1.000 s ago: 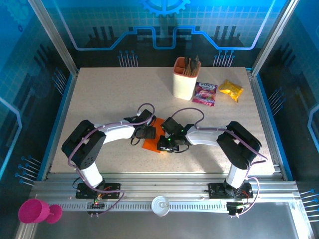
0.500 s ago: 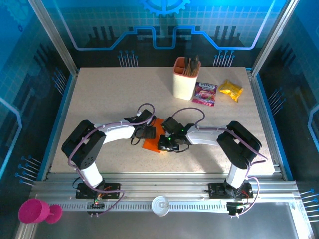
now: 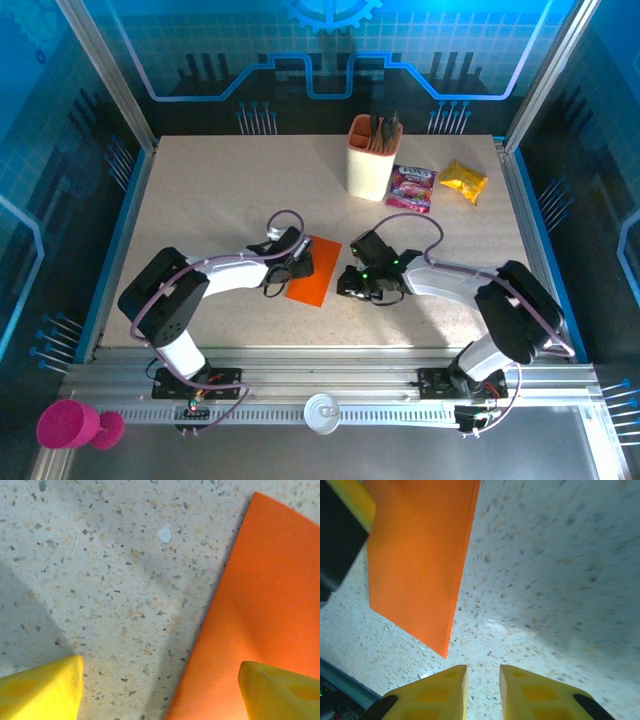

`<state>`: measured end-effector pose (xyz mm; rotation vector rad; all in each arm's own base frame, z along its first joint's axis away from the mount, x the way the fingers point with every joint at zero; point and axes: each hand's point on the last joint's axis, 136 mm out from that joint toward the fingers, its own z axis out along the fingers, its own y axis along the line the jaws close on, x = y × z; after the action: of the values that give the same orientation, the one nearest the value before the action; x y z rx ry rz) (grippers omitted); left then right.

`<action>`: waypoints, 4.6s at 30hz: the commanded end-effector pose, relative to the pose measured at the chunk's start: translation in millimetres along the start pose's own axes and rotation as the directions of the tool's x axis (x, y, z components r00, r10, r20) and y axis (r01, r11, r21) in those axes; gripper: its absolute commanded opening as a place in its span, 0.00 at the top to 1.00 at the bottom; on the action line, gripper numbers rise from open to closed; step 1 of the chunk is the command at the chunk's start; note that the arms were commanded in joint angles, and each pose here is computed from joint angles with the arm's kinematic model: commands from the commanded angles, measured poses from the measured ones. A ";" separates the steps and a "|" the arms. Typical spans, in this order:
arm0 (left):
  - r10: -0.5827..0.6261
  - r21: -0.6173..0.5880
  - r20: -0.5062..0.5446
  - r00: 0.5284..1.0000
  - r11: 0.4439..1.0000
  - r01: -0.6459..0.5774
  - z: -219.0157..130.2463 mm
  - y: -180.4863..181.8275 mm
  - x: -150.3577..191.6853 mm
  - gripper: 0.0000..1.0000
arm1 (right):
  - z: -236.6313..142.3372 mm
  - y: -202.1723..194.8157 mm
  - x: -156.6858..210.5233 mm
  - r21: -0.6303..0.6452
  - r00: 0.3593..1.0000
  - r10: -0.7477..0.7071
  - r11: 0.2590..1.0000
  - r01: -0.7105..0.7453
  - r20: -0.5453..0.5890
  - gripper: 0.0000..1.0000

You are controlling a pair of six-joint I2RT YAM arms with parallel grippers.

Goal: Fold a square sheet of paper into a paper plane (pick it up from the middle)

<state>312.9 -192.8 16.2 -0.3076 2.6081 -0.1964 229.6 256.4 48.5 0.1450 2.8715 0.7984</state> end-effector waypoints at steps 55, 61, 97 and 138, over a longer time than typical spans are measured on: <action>0.228 0.047 -0.132 0.965 0.973 -0.224 -24.4 -27.3 -14.8 0.14 | -16.8 -30.0 10.0 -0.055 1.000 0.001 0.998 -0.001 0.003 0.55; 0.239 0.027 -0.136 0.962 0.971 -0.237 -13.2 -27.6 -20.6 0.14 | -1.9 -23.0 13.9 -0.047 1.000 -0.009 0.999 0.008 -0.024 0.58; 0.196 -0.033 -0.218 0.956 0.978 -0.208 26.8 7.8 9.2 0.15 | 14.1 -11.2 10.4 -0.008 0.998 -0.033 0.999 0.033 -0.047 0.68; 0.180 -0.018 -0.238 0.954 0.982 -0.189 36.5 12.5 23.4 0.15 | 17.5 -8.9 11.0 0.065 0.997 -0.060 0.996 0.063 -0.053 0.72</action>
<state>332.2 -195.7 11.3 -0.0525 2.7425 -0.1155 224.2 263.8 24.0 0.0464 2.9303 0.7574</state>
